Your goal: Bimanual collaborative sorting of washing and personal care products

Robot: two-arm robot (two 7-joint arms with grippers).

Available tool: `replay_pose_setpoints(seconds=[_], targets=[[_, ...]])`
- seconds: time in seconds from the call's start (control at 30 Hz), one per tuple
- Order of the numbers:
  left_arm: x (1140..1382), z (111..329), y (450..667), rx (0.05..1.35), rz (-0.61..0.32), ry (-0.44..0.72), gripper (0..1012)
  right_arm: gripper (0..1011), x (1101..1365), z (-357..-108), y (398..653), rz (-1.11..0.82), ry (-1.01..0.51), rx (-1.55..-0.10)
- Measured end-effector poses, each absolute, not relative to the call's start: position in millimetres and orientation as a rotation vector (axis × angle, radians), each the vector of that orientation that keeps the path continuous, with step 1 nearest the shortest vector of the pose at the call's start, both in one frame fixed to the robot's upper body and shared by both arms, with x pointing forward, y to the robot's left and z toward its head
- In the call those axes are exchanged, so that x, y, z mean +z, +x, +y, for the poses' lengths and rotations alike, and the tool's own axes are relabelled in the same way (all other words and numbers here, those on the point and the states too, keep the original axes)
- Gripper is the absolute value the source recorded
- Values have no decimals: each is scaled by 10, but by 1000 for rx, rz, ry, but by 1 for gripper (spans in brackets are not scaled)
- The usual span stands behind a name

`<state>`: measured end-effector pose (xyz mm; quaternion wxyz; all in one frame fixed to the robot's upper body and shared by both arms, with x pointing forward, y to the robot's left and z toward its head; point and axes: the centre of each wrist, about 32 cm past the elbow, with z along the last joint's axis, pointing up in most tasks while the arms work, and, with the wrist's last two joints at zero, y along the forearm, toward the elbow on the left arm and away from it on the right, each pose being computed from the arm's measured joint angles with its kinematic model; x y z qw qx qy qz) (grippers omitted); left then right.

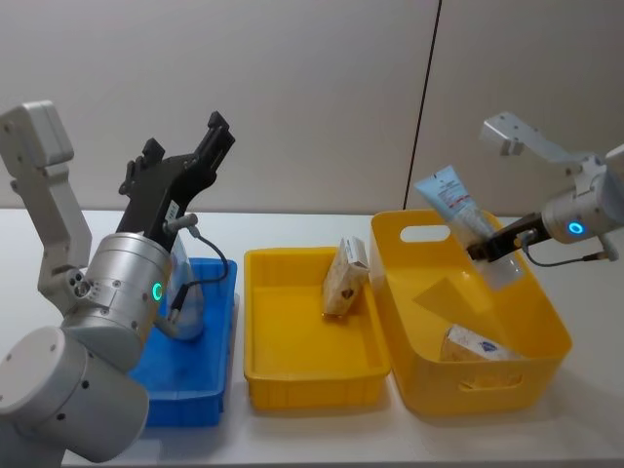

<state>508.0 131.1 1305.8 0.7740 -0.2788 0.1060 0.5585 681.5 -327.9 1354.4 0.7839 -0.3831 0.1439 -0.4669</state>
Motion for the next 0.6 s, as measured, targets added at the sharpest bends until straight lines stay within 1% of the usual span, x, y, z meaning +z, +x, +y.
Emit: replay_pose_setpoints(seconds=[0.03,0.07,0.13,0.17,0.2,0.3,0.33,0.37,0.43,0.47,0.53,0.57,0.6], targets=[[13058,1312,5080,1210,230,-604,1001,193,13546,-3279,6819,310,-827,-1007],[13058,1312,5080,1210,229,-604,1001,248,13549,-3278,6822,309,-827,-1007],[13058,1312,5080,1210,229,-604,1001,290,13551,-3280,6830,310,-828,-1006],[13058,1312,5080,1210,229,-604,1001,359,13551,-3280,6833,310,-828,-1006],[13058,1311,5080,1210,229,-604,1001,359,13553,-3281,6838,310,-829,-1005],[13058,1312,5080,1210,229,-604,1001,466,13553,-3282,6843,310,-829,-1005],[13058,1311,5080,1210,230,-604,1001,466,13553,-3280,6846,309,-830,-1004],[13058,1312,5080,1210,229,-604,1001,525,13554,-3280,6848,310,-830,-1004],[13058,1312,5080,1210,230,-604,1001,583,13555,-3281,6851,310,-831,-1004],[13058,1312,5080,1210,230,-604,1001,632,13555,-3281,6852,310,-831,-1004],[13058,1312,5080,1210,229,-604,1001,670,13556,-3281,6855,310,-831,-1003],[13058,1312,5080,1210,229,-604,1001,729,13557,-3280,6856,310,-831,-1003],[13058,1312,5080,1210,229,-604,1001,758,13556,-3280,6857,310,-831,-1003]])
